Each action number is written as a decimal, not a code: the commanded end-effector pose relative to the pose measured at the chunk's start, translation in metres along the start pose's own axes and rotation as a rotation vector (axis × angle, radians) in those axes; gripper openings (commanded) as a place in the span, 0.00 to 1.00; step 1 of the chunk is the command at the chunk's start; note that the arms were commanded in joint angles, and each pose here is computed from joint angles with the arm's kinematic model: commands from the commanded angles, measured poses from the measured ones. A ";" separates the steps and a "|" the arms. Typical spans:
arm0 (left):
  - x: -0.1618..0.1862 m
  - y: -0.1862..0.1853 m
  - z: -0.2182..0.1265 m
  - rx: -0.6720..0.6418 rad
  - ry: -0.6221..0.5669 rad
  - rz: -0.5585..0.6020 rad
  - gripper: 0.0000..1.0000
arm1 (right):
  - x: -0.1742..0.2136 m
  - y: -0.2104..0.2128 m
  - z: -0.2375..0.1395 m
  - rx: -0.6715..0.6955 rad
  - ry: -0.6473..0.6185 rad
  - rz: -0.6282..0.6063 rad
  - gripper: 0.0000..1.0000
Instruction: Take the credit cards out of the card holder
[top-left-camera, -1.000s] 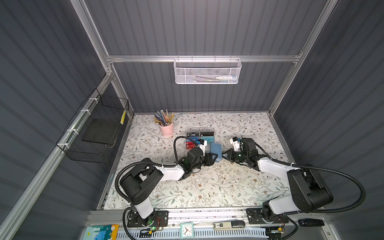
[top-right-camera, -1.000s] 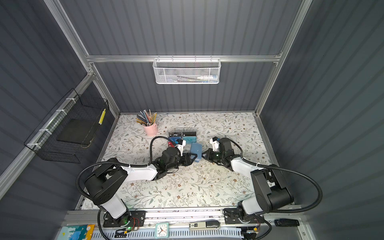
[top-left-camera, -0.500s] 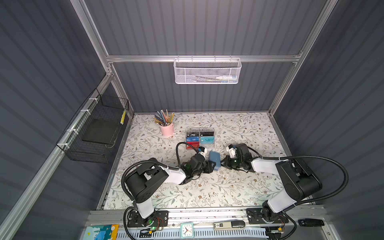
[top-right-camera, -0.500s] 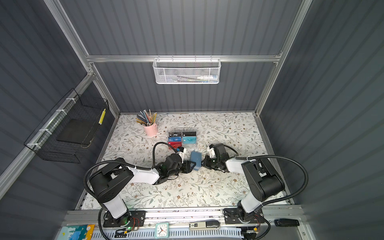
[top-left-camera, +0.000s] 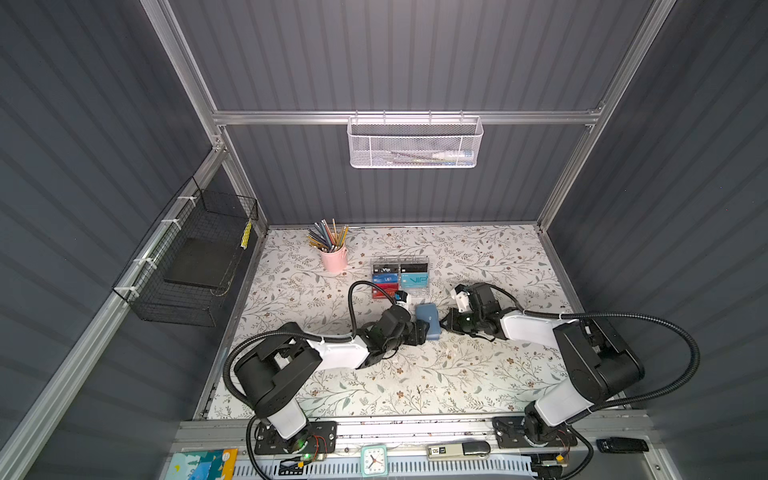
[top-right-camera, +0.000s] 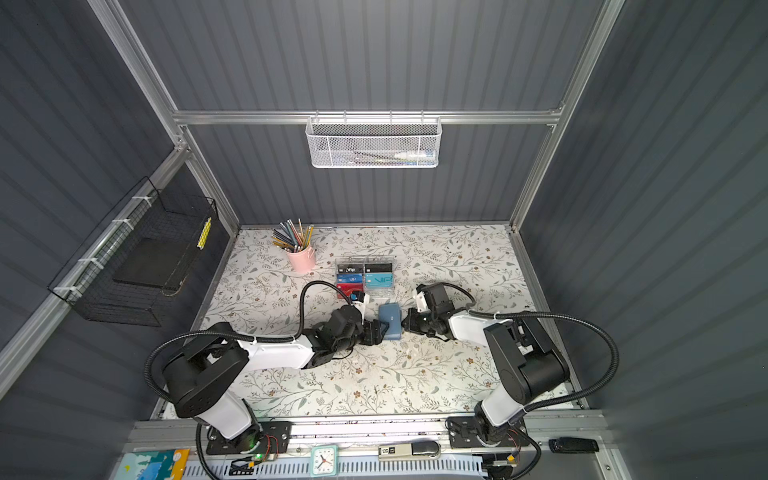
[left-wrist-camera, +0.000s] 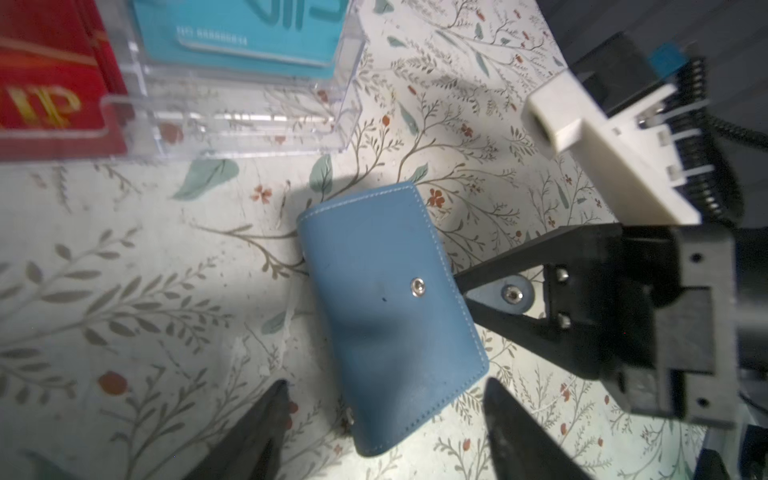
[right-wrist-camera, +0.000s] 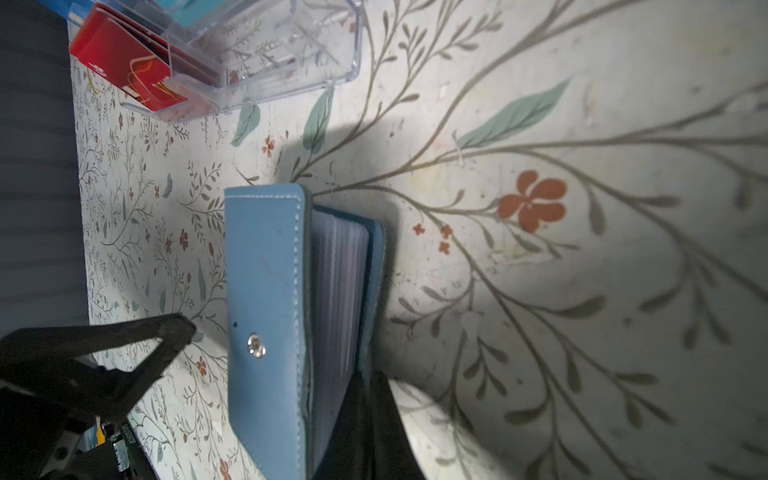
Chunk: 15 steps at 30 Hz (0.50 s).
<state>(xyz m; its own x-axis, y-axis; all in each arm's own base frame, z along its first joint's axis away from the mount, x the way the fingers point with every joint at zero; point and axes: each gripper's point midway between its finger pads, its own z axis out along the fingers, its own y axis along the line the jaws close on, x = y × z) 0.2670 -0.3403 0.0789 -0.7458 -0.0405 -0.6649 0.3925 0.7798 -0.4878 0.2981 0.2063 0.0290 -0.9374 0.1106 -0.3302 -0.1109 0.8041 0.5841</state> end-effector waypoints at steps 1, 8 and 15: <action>-0.018 -0.005 -0.014 -0.025 -0.044 0.032 0.99 | -0.010 0.010 -0.008 -0.002 -0.028 -0.033 0.11; -0.028 -0.006 -0.027 -0.034 -0.068 0.046 1.00 | -0.017 0.025 -0.012 -0.051 -0.046 -0.035 0.03; -0.028 -0.003 -0.031 -0.053 -0.071 0.049 1.00 | -0.021 0.031 -0.014 -0.024 -0.036 -0.065 0.20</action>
<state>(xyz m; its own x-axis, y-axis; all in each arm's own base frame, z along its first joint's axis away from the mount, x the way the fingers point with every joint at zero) 0.2685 -0.3239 0.1061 -0.7073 -0.0521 -0.7050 0.3867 0.8063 -0.4475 0.3048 0.2167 0.0525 -0.9259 0.0975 -0.3649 -0.1488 0.7939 0.5896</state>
